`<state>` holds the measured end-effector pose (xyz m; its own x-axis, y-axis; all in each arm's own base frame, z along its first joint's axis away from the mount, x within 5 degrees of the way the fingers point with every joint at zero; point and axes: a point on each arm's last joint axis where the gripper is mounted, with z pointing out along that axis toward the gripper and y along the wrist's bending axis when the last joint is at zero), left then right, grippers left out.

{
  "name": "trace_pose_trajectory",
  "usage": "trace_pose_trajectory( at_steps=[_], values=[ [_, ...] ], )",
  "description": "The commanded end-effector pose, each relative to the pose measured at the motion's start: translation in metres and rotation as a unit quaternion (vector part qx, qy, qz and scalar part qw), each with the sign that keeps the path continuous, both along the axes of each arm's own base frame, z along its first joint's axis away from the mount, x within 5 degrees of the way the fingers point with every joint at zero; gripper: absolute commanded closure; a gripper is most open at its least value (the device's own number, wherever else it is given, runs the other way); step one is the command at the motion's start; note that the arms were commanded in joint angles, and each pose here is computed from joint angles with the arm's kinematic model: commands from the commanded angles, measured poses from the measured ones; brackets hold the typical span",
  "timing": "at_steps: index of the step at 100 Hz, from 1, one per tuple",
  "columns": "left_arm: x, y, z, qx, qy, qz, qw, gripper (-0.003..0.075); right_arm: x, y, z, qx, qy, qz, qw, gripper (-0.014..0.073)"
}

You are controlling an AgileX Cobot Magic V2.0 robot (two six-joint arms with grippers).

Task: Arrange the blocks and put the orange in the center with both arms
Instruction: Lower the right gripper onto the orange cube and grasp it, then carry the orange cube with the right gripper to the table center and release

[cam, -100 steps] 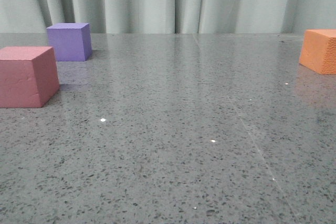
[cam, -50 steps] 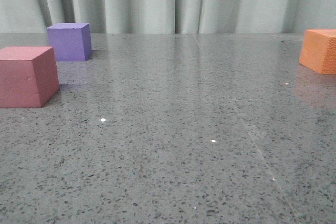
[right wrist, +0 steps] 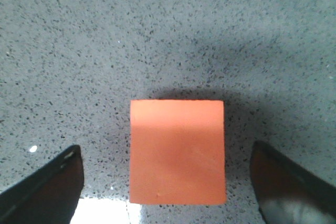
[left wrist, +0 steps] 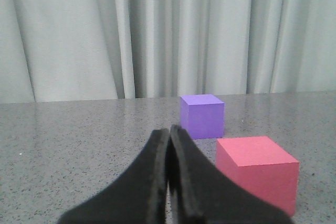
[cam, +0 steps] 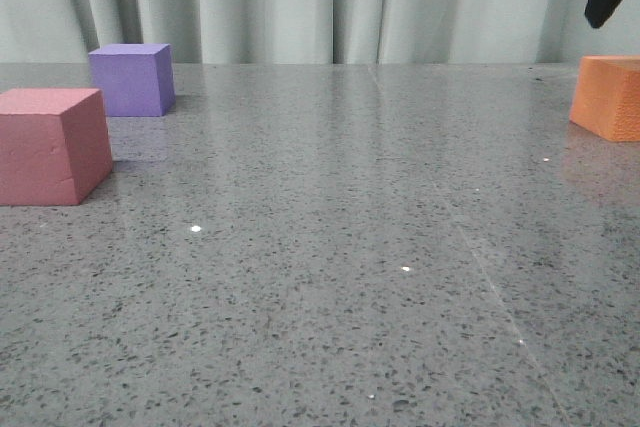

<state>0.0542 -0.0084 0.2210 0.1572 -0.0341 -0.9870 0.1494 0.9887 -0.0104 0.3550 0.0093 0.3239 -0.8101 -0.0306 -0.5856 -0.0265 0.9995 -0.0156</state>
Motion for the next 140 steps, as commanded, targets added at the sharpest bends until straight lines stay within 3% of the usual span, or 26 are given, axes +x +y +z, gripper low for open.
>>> trace_pose_trajectory(
  at_steps=[1, 65, 72, 88, 98, 116, 140],
  values=[
    [-0.001, -0.001, -0.01, -0.005, -0.025, -0.005, 1.0, 0.0739, 0.001, -0.004, 0.021, -0.004, -0.05, 0.0, 0.999, -0.0038],
    [-0.001, -0.001, -0.01, -0.005, -0.025, -0.005, 1.0, 0.0739, 0.027, -0.009, -0.027, -0.008, 0.014, -0.002, 1.0, -0.0036],
    [-0.001, -0.001, -0.01, -0.005, -0.025, -0.005, 1.0, 0.0739, 0.027, -0.009, -0.028, -0.008, 0.016, -0.002, 1.0, 0.0018],
    [-0.001, -0.001, -0.01, -0.005, -0.025, -0.005, 1.0, 0.0739, 0.027, -0.009, -0.027, -0.008, 0.019, -0.002, 1.0, 0.0303],
    [-0.001, -0.001, -0.01, -0.005, -0.025, -0.005, 1.0, 0.0739, 0.025, -0.009, -0.021, -0.006, 0.025, -0.002, 1.0, 0.0392],
    [-0.001, -0.001, -0.01, -0.005, -0.025, -0.005, 1.0, 0.0739, 0.013, 0.009, 0.012, 0.036, 0.023, 0.011, 0.999, 0.0391],
    [-0.001, -0.001, -0.01, -0.005, -0.025, -0.005, 1.0, 0.0739, -0.006, 0.07, 0.051, 0.09, 0.007, 0.035, 0.995, 0.0391]
  ],
)
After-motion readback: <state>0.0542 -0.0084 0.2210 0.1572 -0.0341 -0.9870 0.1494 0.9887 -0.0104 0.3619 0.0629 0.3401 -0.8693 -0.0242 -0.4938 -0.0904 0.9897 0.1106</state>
